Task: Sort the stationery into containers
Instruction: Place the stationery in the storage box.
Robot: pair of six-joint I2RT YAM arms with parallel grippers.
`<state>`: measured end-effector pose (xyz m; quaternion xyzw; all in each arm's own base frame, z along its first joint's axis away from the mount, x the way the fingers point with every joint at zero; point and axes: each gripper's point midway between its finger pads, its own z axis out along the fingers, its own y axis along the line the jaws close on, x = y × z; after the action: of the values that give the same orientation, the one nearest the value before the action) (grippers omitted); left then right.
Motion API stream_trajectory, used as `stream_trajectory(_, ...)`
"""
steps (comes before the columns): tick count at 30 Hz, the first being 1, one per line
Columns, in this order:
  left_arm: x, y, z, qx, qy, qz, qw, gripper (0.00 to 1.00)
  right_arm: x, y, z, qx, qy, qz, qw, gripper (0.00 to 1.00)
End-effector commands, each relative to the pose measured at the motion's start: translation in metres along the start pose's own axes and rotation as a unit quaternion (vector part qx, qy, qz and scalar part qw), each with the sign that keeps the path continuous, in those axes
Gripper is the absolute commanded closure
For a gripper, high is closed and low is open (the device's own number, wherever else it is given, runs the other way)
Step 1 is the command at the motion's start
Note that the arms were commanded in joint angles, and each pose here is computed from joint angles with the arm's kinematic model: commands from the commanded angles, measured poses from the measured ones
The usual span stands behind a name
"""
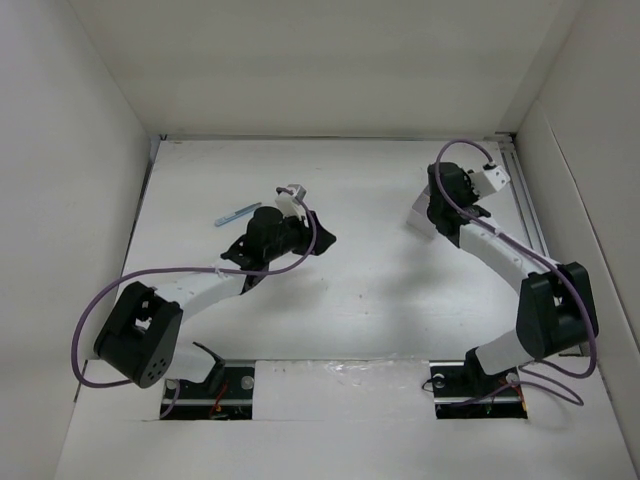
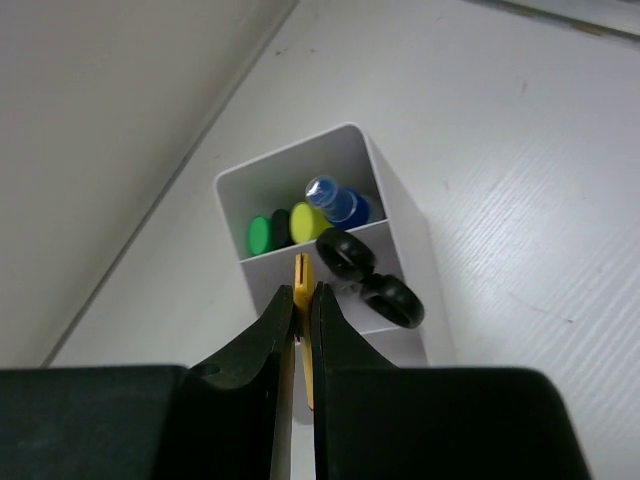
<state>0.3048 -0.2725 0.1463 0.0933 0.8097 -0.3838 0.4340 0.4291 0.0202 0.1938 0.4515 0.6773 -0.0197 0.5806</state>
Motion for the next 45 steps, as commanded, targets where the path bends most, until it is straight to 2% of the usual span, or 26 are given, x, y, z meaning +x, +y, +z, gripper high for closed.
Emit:
stream_trajectory(1,-0.010,0.001,-0.002,-0.004,-0.017,-0.008,1.000,0.50,-0.029,0.003,0.005,0.029,-0.058,0.015,0.998,1.00)
stream_trajectory(8,-0.014,0.007,-0.003,-0.011,-0.022,-0.015,1.000,0.50,-0.018,-0.003,0.011,0.053,-0.074,-0.007,0.996,1.00)
stream_trajectory(18,-0.017,0.035,-0.005,-0.090,-0.033,-0.038,0.995,0.50,0.012,-0.002,0.003,0.053,-0.062,-0.024,0.996,1.00)
stream_trajectory(22,-0.022,0.047,-0.007,-0.128,-0.046,-0.052,0.989,0.50,0.018,-0.007,0.005,0.057,-0.060,-0.031,0.996,0.67)
stream_trajectory(26,-0.028,0.064,-0.011,-0.184,-0.063,-0.073,0.978,0.52,0.019,-0.002,0.003,0.047,-0.047,-0.027,0.997,0.52)
stream_trajectory(30,-0.038,0.074,-0.016,-0.223,-0.080,-0.087,0.968,0.52,0.014,0.002,-0.001,0.038,-0.045,-0.013,0.998,0.48)
stream_trajectory(38,-0.056,0.078,-0.012,-0.242,-0.096,-0.091,0.961,0.52,0.022,0.009,-0.001,0.018,-0.025,-0.012,0.999,0.49)
stream_trajectory(41,-0.061,0.087,-0.018,-0.267,-0.102,-0.104,0.953,0.52,0.025,0.019,-0.023,-0.006,-0.010,-0.012,1.000,0.42)
stream_trajectory(43,-0.071,0.093,-0.022,-0.276,-0.111,-0.117,0.947,0.53,0.012,0.027,-0.045,-0.032,-0.009,0.009,0.999,0.36)
stream_trajectory(45,-0.075,0.117,-0.031,-0.310,-0.121,-0.159,0.929,0.55,0.016,0.034,-0.069,-0.069,0.020,0.018,0.997,0.34)
